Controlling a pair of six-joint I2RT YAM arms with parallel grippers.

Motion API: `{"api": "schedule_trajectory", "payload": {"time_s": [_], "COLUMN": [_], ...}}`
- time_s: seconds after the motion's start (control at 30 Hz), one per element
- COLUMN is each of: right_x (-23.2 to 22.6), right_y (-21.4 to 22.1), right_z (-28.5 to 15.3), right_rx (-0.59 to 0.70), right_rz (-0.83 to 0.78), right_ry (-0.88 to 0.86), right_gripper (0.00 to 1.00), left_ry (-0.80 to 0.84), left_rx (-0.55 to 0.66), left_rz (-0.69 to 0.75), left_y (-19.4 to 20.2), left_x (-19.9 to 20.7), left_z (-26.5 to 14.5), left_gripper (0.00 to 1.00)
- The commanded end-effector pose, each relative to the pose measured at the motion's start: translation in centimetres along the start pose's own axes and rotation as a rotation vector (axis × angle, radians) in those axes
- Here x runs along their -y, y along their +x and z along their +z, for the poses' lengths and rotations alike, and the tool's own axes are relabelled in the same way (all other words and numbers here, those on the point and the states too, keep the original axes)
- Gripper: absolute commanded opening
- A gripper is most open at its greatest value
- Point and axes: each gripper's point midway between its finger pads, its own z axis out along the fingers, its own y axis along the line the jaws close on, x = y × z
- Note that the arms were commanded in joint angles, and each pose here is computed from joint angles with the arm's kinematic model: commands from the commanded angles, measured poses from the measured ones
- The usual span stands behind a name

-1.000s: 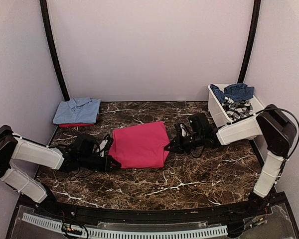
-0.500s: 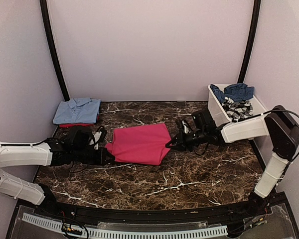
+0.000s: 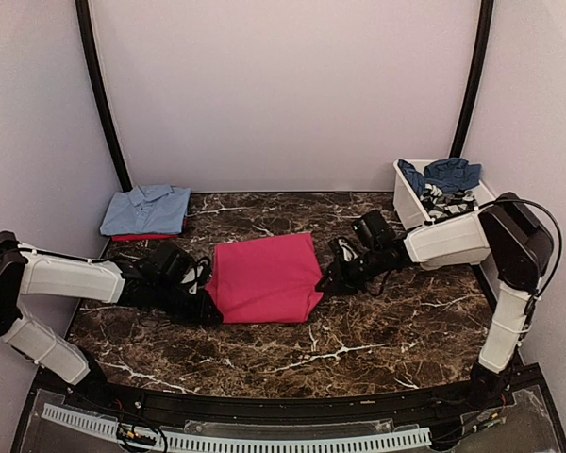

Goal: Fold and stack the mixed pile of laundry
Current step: Smooth out the square-folded trousers at the center of the board.

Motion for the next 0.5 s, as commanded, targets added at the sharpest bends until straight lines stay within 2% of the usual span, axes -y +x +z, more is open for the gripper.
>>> {"api": "schedule_trajectory", "payload": {"time_s": [0.0, 0.07, 0.13, 0.27, 0.37, 0.47], "right_x": [3.0, 2.5, 0.6, -3.5, -7.5, -10.5], "right_y": [-1.9, -2.9, -4.2, -5.9, -6.8, -8.2], "right_z": [-1.5, -2.9, -5.0, -7.7, -8.3, -7.3], "right_rx": [0.013, 0.045, 0.096, 0.17, 0.21, 0.205], "right_rz": [-0.075, -0.118, -0.17, -0.247, -0.283, -0.278], "right_ry": [0.178, 0.226, 0.232, 0.168, 0.004, -0.151], "right_gripper": [0.41, 0.53, 0.6, 0.69, 0.73, 0.74], "left_ry": [-0.058, 0.007, 0.092, 0.168, 0.266, 0.374], "left_rx": [-0.059, -0.016, 0.089, 0.204, 0.23, 0.197], "left_rz": [-0.081, -0.063, -0.019, 0.036, 0.073, 0.104], "left_y": [0.9, 0.1, -1.8, -4.7, -7.0, -9.3], "left_x": [-0.8, 0.9, 3.4, 6.4, 9.3, 12.3], "left_z": [-1.5, -3.1, -6.3, -9.8, -9.8, -7.3], "left_gripper": [0.34, 0.47, 0.53, 0.6, 0.64, 0.66]}}
